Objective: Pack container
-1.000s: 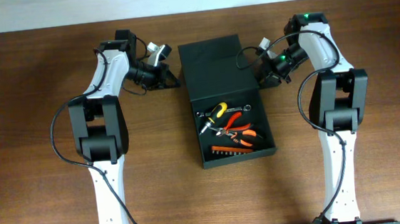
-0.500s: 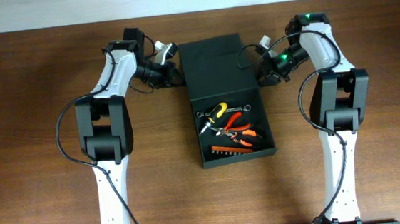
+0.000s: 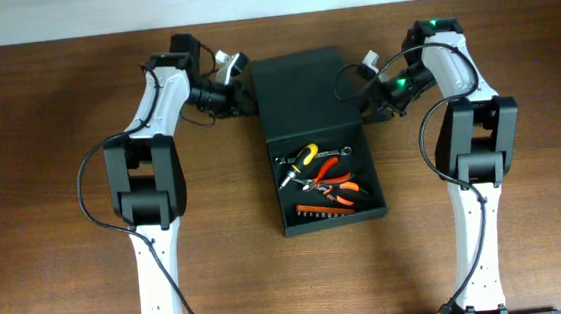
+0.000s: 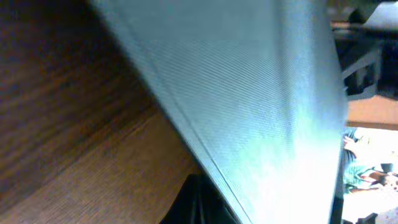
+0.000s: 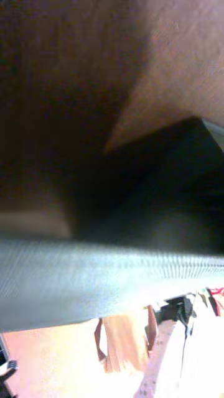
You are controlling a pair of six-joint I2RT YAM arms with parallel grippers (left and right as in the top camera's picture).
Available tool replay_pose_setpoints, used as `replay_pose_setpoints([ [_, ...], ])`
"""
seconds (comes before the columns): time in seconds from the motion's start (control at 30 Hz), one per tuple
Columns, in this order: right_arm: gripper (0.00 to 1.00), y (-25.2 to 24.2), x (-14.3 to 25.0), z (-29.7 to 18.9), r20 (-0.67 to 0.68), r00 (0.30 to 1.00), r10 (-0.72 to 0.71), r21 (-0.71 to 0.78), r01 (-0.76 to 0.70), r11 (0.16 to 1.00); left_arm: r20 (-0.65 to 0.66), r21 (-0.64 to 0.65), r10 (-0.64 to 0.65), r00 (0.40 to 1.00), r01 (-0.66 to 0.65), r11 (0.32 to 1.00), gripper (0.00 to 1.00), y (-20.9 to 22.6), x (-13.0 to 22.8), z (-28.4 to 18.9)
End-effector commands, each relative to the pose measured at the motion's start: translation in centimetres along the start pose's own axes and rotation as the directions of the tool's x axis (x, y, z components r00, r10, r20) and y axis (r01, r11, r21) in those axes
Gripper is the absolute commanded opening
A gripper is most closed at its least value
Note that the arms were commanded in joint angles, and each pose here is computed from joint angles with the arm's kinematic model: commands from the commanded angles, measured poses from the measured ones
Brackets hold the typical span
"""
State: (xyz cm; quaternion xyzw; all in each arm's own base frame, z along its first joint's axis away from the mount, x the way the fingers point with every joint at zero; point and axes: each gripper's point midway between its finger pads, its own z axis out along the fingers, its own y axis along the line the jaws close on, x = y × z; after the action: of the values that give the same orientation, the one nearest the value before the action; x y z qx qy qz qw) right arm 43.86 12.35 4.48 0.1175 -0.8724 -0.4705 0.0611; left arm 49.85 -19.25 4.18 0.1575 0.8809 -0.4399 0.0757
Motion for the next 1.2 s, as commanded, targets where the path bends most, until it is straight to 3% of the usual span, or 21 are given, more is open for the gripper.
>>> replay_pose_setpoints([
  [0.0,0.04,1.4,-0.5,-0.5,0.034,0.997,-0.074,-0.059,0.076,0.995,0.04,0.05,0.031,0.999,-0.033,0.998,0.02,-2.0,-1.9,-0.8],
  [0.4,0.05,4.9,-2.0,-6.2,0.158,0.971,-0.18,0.016,0.179,0.984,0.093,0.036,0.112,0.989,-0.116,0.993,0.02,-6.9,-4.8,-4.6],
  [0.73,0.07,7.4,-1.8,-8.0,0.181,0.954,-0.24,0.072,0.231,0.97,0.089,-0.017,0.19,0.978,-0.189,0.982,0.02,-9.3,-5.5,-5.0],
  [1.0,0.08,6.2,-1.4,-8.2,0.148,0.962,-0.231,0.129,0.213,0.969,0.003,-0.163,0.128,0.992,-0.126,0.979,0.02,-6.1,-3.5,-5.6],
  [1.17,0.08,2.4,-1.9,-8.8,0.136,0.983,-0.12,0.306,0.073,0.949,-0.028,-0.321,0.06,0.998,-0.066,0.945,0.02,-2.4,-2.6,-7.6],
])
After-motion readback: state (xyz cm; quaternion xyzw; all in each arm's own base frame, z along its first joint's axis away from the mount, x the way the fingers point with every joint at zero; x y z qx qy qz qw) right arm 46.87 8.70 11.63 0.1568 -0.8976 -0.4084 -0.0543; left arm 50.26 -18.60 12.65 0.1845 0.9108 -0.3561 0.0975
